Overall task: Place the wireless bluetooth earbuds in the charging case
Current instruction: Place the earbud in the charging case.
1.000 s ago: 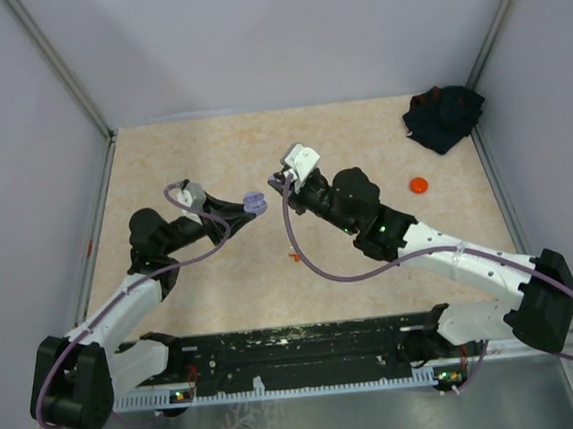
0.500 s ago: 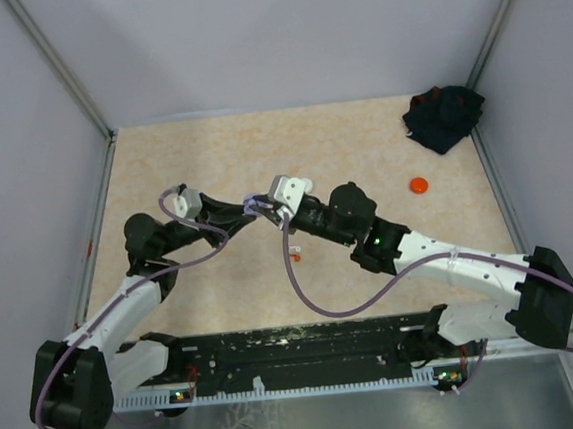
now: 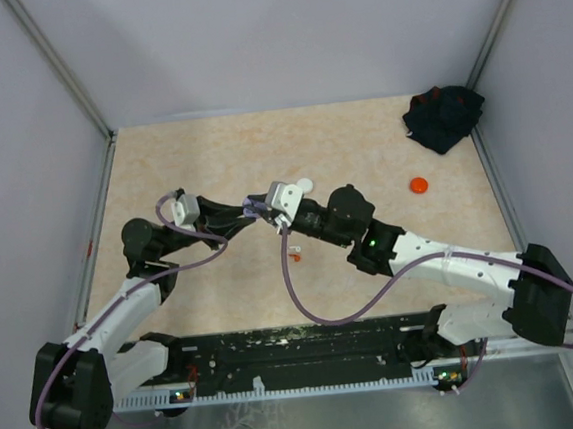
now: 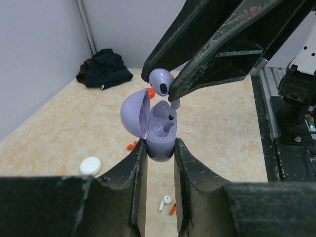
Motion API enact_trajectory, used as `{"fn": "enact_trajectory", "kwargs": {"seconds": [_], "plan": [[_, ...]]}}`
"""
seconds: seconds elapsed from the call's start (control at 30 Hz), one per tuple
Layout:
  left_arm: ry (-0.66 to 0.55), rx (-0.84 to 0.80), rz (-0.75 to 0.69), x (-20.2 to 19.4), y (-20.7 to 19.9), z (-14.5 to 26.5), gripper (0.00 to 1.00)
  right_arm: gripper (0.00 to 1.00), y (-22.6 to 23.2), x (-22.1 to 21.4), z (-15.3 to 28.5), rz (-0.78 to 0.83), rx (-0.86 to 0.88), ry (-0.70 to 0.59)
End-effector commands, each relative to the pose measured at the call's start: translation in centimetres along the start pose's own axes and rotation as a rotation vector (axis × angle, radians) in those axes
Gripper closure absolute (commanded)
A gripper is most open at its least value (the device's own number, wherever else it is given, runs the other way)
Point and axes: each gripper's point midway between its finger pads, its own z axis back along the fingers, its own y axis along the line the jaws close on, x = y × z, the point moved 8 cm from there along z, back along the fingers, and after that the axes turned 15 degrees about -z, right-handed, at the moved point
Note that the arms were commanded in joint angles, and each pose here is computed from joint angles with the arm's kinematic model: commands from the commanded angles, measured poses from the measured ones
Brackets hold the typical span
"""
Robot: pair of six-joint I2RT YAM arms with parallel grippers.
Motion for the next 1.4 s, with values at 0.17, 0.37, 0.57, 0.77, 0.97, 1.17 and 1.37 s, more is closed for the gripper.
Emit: {"fn": "enact_trajectory", "kwargs": {"seconds": [0.17,0.37,0.57,0.77,0.97,1.17,1.37], "plan": [[-0.039,-0.015,-0.029,0.8,-0.2,0.1,1.0,0.89,0.4,0.2,-0.7,0.041,-0.005,-0.033],[-0.044,-0.018,-0.025,0.9,-0.3,0.1,1.0,0.89,0.3,-0.7,-0.9,0.068,-0.038,-0.011],[-0.048,-0.012,-0.007,0.9,-0.2,0.1,1.0,0.89,0.3,-0.9,-0.8,0.08,-0.049,-0.006],[-0.054,0.006,0.03,0.9,-0.1,0.0,1.0,0.89,0.5,-0.9,-0.6,0.086,-0.045,-0.001],[-0.056,0.022,0.039,0.9,0.0,0.0,1.0,0.89,0.5,-0.8,-0.3,0.087,-0.043,0.003],[-0.044,0.054,0.056,0.6,0.3,0.0,1.0,0.89,0.7,-0.5,-0.2,0.086,-0.034,0.001],[-0.035,0.076,0.065,0.5,0.4,0.0,1.0,0.89,0.8,-0.4,0.0,0.084,-0.028,0.005]]}}
